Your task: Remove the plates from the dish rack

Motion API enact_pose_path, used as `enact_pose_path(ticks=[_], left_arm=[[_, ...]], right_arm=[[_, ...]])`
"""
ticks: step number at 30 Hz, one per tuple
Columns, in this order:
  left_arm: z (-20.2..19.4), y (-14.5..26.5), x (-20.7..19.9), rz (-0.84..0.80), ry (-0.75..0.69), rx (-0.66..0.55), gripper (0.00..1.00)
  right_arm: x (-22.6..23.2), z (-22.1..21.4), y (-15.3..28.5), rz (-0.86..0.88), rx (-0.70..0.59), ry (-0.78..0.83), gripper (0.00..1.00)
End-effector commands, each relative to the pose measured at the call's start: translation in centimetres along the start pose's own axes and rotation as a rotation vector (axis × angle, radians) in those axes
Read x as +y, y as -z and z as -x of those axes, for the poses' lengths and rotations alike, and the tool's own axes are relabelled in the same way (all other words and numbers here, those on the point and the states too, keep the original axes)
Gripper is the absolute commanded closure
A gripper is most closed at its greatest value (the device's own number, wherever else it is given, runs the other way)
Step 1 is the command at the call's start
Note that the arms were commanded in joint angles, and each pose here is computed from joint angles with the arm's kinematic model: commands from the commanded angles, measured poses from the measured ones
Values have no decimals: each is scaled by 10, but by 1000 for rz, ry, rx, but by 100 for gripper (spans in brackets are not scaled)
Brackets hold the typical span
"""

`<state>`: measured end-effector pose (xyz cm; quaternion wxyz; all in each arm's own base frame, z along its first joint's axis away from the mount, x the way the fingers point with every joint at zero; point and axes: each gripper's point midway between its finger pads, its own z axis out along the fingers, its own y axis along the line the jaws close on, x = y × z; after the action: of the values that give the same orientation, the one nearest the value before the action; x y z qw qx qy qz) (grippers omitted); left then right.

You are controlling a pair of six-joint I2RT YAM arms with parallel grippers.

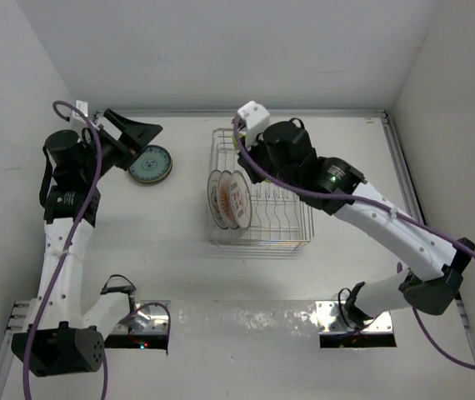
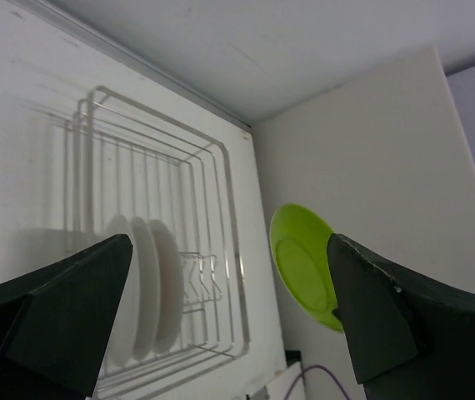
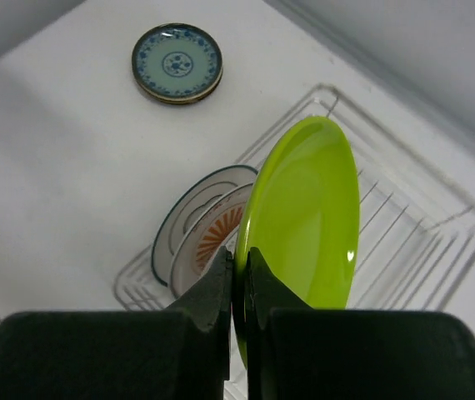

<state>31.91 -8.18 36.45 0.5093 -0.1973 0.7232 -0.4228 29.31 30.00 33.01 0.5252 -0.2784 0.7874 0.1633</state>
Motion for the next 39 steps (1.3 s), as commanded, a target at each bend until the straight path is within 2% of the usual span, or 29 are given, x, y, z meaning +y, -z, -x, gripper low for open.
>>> enact_pose_path(ticks=[1,2,6,10,15,16,17,18,19,20,21,22,23,24,25,27,28,29,32,35,39], left_arm=[[-7,4,-37,-136,78,44,0],[-10,3,-37,-135,84,56,0],[-36,-6,-29,-117,100,141,0],[-62,-13,-29,-139,125,221,2],[-80,-9,-16,-100,107,262,13],[-82,-8,-14,-97,110,266,18],[-87,-8,-10,-96,112,276,29],[-89,-8,-8,-96,115,282,36],[-90,-8,-6,-95,117,285,47],[-93,-9,-3,-89,120,290,73],[-94,-11,0,-82,117,294,81],[-94,-13,3,-74,115,291,94],[-93,-14,6,-58,107,284,100],[-90,-15,10,-36,101,267,100],[-81,-19,20,24,95,208,100],[-64,-25,34,102,51,125,100],[-46,-28,52,203,35,34,100],[-40,-29,66,273,31,6,100],[-8,-41,115,459,43,-122,100],[28,-41,154,607,61,-254,100],[48,-62,211,715,126,-289,99]], right_arm=[[33,0,16,86,18,495,100],[27,4,19,1,12,566,100],[73,5,25,57,-47,791,100],[102,13,19,52,-99,894,100],[132,25,14,18,-169,993,100],[134,26,12,8,-170,1002,100],[139,27,5,0,-168,1010,100],[140,27,2,-5,-164,1022,100],[145,26,-3,-5,-163,1025,100],[148,28,-3,2,-173,1021,100],[151,28,-4,10,-177,1012,100],[152,28,-4,10,-185,999,95],[151,29,-4,-1,-190,984,80],[149,29,-4,-14,-194,964,57],[141,28,-1,-52,-203,935,2],[133,28,3,-85,-213,851,1],[127,27,5,-106,-212,814,1],[118,27,10,-148,-204,772,1],[89,32,36,-210,-224,550,1],[71,20,49,-232,-212,453,1],[55,10,71,-215,-226,368,1]])
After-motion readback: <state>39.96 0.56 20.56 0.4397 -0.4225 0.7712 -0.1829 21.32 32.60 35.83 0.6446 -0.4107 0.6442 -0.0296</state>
